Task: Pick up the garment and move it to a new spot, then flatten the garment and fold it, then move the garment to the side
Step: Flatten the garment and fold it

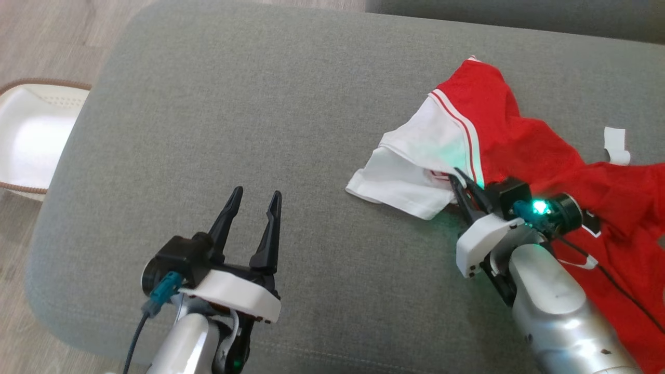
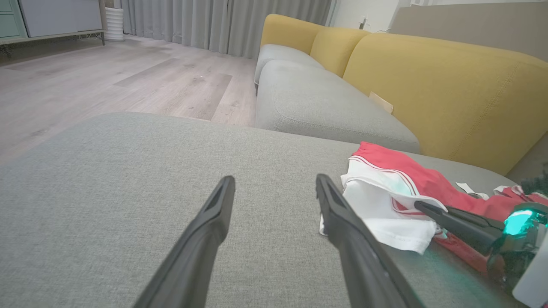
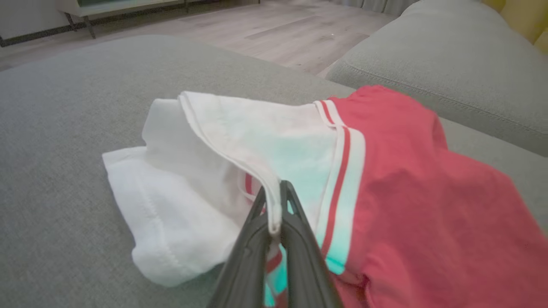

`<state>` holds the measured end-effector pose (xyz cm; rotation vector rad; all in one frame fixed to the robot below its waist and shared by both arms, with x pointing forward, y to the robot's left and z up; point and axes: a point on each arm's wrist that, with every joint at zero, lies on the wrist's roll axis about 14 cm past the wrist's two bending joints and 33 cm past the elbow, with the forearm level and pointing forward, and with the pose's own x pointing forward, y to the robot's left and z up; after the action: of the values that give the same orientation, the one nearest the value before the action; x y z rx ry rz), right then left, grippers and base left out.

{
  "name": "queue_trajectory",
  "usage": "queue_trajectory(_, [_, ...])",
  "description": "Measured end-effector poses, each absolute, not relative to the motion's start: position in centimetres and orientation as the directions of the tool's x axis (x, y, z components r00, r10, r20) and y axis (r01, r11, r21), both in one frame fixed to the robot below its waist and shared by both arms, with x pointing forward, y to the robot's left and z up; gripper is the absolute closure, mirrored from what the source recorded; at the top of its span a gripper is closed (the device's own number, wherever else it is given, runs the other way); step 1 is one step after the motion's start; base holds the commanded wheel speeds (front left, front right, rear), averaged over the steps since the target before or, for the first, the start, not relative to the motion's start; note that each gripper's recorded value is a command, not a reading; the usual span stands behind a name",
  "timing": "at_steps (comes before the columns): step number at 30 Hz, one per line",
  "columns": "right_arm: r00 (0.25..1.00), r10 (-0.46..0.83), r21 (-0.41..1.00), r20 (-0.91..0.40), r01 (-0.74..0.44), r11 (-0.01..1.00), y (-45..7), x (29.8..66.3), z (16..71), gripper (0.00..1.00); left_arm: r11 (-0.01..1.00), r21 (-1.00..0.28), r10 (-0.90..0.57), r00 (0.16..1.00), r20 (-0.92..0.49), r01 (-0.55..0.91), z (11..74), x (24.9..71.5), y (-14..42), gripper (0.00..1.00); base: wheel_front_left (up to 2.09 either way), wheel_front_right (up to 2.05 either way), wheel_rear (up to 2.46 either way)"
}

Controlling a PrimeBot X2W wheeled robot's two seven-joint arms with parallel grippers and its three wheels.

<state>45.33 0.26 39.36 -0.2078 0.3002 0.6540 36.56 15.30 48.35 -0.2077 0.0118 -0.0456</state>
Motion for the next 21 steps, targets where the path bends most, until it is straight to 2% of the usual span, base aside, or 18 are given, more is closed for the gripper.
queue_trajectory(9, [0.797,0.531,-0.003,-0.286,-0.555,0.832,-0.5,46.5,41.5,1.0,0.977,-0.208,-0.048,0.999,0.008,0.049,48.8,36.6,15.1,0.0,0.0,0.0,0.0])
queue_trajectory(16, [0.842,0.474,0.004,-0.256,-0.49,0.872,-3.4,50.2,44.3,1.0,0.976,-0.213,-0.049,0.999,0.001,0.048,48.6,36.7,15.0,0.0,0.0,0.0,0.0])
queue_trajectory(21, [0.861,0.422,0.073,-0.282,-0.42,0.905,-5.4,52.0,44.9,1.0,0.976,-0.214,-0.047,0.999,-0.009,0.044,48.3,36.7,15.1,0.0,0.0,0.0,0.0])
